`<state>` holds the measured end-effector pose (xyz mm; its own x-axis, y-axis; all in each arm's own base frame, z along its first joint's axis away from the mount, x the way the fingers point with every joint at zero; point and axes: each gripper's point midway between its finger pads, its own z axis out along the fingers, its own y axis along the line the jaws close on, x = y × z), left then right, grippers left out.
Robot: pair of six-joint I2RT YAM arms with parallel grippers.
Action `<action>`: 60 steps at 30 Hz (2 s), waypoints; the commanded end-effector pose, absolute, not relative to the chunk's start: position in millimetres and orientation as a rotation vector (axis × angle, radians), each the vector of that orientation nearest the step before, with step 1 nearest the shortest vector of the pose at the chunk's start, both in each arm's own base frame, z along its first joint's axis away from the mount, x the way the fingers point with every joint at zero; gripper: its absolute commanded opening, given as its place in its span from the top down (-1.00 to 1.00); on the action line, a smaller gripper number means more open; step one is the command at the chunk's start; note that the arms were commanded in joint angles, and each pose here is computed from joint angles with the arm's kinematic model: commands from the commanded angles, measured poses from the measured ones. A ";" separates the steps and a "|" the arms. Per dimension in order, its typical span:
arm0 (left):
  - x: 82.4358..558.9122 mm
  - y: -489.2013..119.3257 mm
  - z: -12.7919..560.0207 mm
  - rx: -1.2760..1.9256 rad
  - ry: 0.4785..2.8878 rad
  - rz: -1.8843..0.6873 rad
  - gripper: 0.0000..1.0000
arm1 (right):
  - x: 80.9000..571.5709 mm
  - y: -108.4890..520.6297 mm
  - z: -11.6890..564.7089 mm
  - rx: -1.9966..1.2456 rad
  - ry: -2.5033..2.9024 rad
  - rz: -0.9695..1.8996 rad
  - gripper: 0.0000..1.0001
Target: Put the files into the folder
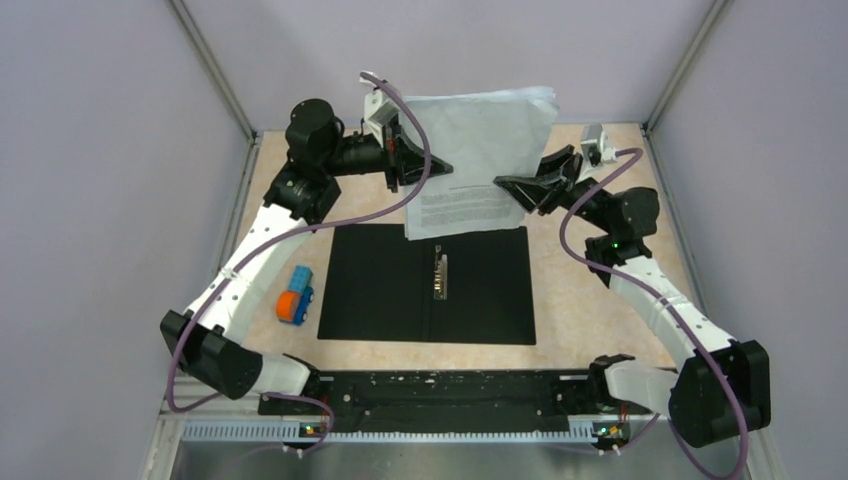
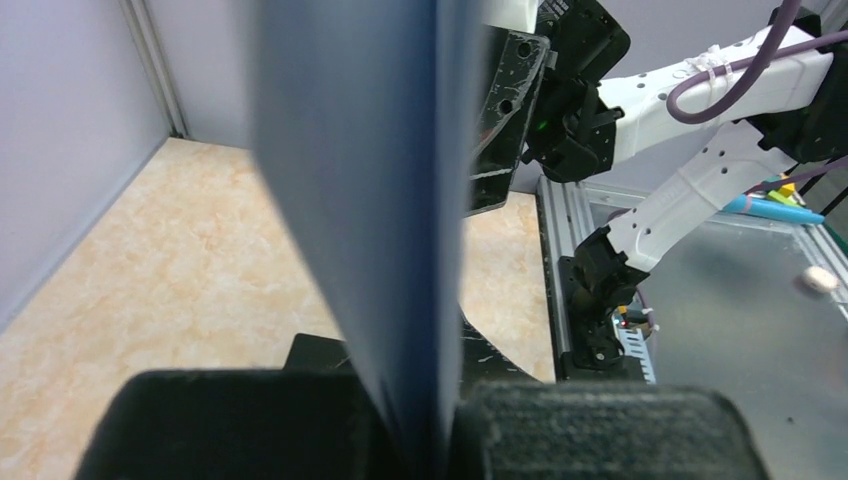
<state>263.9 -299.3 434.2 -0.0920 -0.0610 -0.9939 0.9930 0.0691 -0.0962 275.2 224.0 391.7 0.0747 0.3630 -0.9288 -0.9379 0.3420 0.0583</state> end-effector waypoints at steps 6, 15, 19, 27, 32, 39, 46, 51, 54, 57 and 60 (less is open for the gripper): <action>284.5 -302.4 435.0 0.920 1.372 -1.255 1.00 | 274.0 233.5 394.2 -0.620 1.189 1.181 0.79; 339.1 -323.7 328.7 0.542 1.844 -1.267 1.00 | 297.6 216.6 304.7 -0.327 1.768 1.107 1.00; 348.8 -341.4 264.8 0.423 2.050 -1.230 1.00 | 301.1 193.8 243.7 -0.171 2.002 0.952 1.00; 336.3 -375.0 152.0 0.322 2.338 -1.138 1.00 | 294.8 177.0 148.9 -0.061 2.317 0.819 1.00; 331.9 -378.4 123.8 0.364 2.396 -1.120 0.76 | 295.8 177.6 131.0 -0.057 2.338 0.818 1.00; 336.0 -370.3 91.8 0.360 2.481 -1.047 0.49 | 296.0 185.8 93.3 -0.064 2.381 0.875 1.00; 335.6 -360.0 77.3 0.328 2.523 -1.002 0.57 | 297.8 190.9 71.3 -0.046 2.413 0.909 1.00; 336.9 -360.9 81.6 0.367 2.500 -1.017 0.53 | 301.1 196.2 82.2 -0.094 2.363 0.944 1.00; 342.5 -360.5 98.4 0.439 2.428 -1.050 0.59 | 306.3 205.0 110.6 -0.190 2.226 0.999 1.00; 355.7 -357.2 129.2 0.557 2.270 -1.056 0.65 | 316.2 210.4 153.5 -0.277 2.021 1.014 1.00; 374.2 -349.7 171.7 0.681 2.049 -1.014 0.77 | 328.9 214.8 198.0 -0.352 1.794 0.998 1.00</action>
<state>344.2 -348.6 80.5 -0.8472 0.1368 -0.5134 0.4579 0.6780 -0.5749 302.5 199.8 108.8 -0.7570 0.1528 -0.6353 -0.3667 0.7054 0.6066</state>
